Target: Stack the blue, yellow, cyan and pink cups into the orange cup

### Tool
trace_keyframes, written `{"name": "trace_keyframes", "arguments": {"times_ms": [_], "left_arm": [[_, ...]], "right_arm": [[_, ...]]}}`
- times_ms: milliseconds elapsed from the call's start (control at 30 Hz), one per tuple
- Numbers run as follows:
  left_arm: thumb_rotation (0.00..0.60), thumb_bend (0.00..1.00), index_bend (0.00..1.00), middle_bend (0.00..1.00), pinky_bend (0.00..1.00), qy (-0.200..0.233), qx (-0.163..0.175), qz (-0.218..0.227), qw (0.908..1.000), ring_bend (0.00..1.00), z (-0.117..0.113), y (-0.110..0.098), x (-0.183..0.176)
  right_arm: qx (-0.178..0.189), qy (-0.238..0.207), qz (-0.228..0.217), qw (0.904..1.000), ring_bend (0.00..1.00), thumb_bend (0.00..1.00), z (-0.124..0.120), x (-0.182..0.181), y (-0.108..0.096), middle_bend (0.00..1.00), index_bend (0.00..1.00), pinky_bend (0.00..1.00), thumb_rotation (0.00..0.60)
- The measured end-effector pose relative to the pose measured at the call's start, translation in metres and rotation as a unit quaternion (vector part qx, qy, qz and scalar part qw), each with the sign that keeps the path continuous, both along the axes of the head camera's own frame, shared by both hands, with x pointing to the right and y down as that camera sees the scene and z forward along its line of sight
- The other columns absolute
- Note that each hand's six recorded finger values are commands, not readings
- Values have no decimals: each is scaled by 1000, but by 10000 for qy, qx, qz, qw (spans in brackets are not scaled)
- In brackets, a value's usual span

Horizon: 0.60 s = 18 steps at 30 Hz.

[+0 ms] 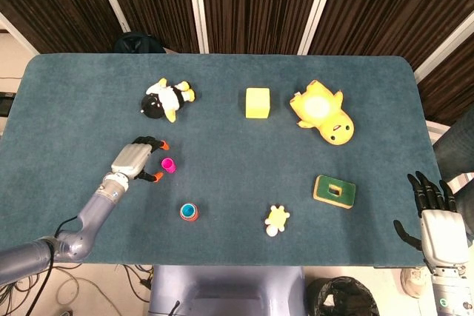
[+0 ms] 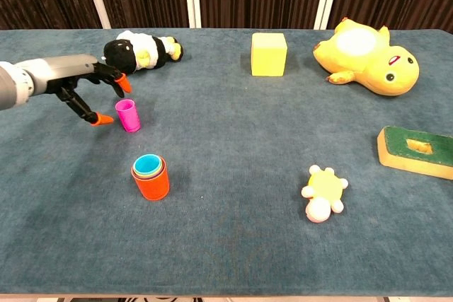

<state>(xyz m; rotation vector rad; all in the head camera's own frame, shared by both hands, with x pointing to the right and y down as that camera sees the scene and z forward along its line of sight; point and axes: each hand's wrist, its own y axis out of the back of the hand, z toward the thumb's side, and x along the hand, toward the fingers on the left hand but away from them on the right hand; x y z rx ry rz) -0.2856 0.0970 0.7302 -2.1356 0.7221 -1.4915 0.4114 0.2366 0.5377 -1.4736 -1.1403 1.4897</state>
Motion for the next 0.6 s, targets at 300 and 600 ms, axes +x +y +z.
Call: {"name": "trace_keyframes", "arguments": {"times_ms": [300,600], "left_arm": [[600,264,362,246,109,22,-51,161,9999,104,9,4,15],[600,280,407,272,109,-11,30,193,9998,109,8,2,17]], "right_arm": [[11,-4,21,10000,136,324,-1,2,-1,72,49,61,600],[12,-12,17,10000,136,324,-1,2,0,72,49,61,600]]}}
